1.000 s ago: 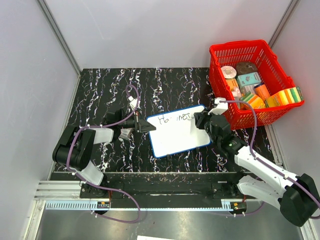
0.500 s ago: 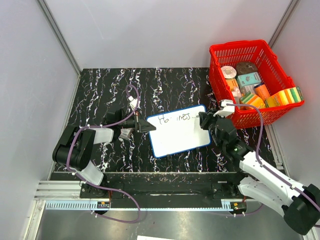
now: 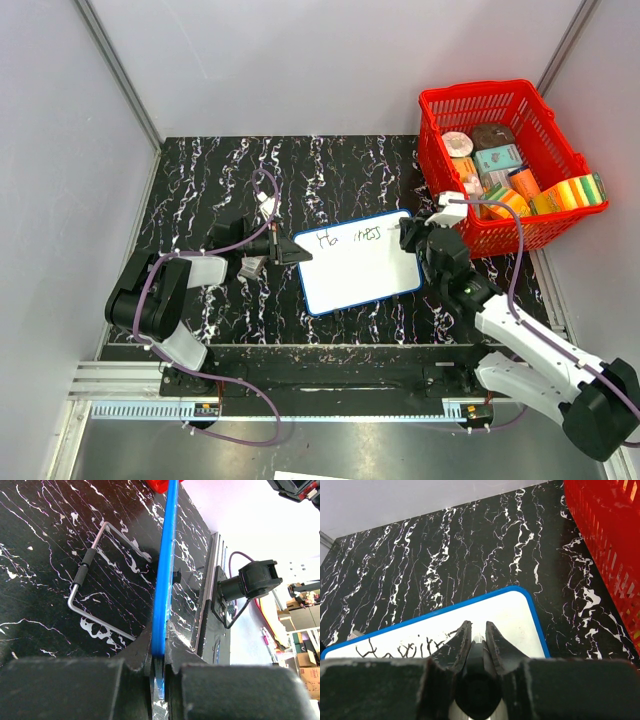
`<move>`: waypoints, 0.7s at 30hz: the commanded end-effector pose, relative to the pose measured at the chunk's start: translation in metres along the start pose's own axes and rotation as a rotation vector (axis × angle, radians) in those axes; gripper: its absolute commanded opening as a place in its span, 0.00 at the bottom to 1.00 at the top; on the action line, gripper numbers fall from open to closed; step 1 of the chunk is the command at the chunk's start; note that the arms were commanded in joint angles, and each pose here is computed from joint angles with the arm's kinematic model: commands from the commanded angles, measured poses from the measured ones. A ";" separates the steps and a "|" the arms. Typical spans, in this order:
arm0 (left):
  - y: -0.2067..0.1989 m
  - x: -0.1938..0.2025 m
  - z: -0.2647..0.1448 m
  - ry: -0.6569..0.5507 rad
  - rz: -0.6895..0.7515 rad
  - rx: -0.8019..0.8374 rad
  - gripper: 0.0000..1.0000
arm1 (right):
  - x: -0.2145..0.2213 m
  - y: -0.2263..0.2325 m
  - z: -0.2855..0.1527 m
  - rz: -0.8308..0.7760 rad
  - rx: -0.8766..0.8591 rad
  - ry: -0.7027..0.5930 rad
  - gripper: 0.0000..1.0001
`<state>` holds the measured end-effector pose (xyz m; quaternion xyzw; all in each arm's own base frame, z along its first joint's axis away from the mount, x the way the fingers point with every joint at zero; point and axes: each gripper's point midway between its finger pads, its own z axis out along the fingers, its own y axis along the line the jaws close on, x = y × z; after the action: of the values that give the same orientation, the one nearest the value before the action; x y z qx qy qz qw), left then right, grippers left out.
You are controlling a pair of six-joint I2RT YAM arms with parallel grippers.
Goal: Write a sentence on the whiteboard
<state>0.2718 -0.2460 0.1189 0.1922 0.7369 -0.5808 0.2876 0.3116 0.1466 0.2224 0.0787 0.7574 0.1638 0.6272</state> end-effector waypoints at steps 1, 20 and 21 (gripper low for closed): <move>0.017 -0.006 0.002 -0.027 0.105 -0.078 0.00 | -0.031 0.004 0.006 0.021 0.021 -0.088 0.00; 0.017 -0.005 0.002 -0.025 0.103 -0.077 0.00 | -0.012 -0.003 0.014 0.018 0.042 -0.052 0.00; 0.016 -0.005 0.002 -0.026 0.105 -0.076 0.00 | -0.010 -0.004 0.014 0.018 0.043 -0.046 0.00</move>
<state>0.2716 -0.2463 0.1189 0.1926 0.7368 -0.5809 0.2875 0.3223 0.1448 0.2122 0.0833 0.7644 0.1452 0.6227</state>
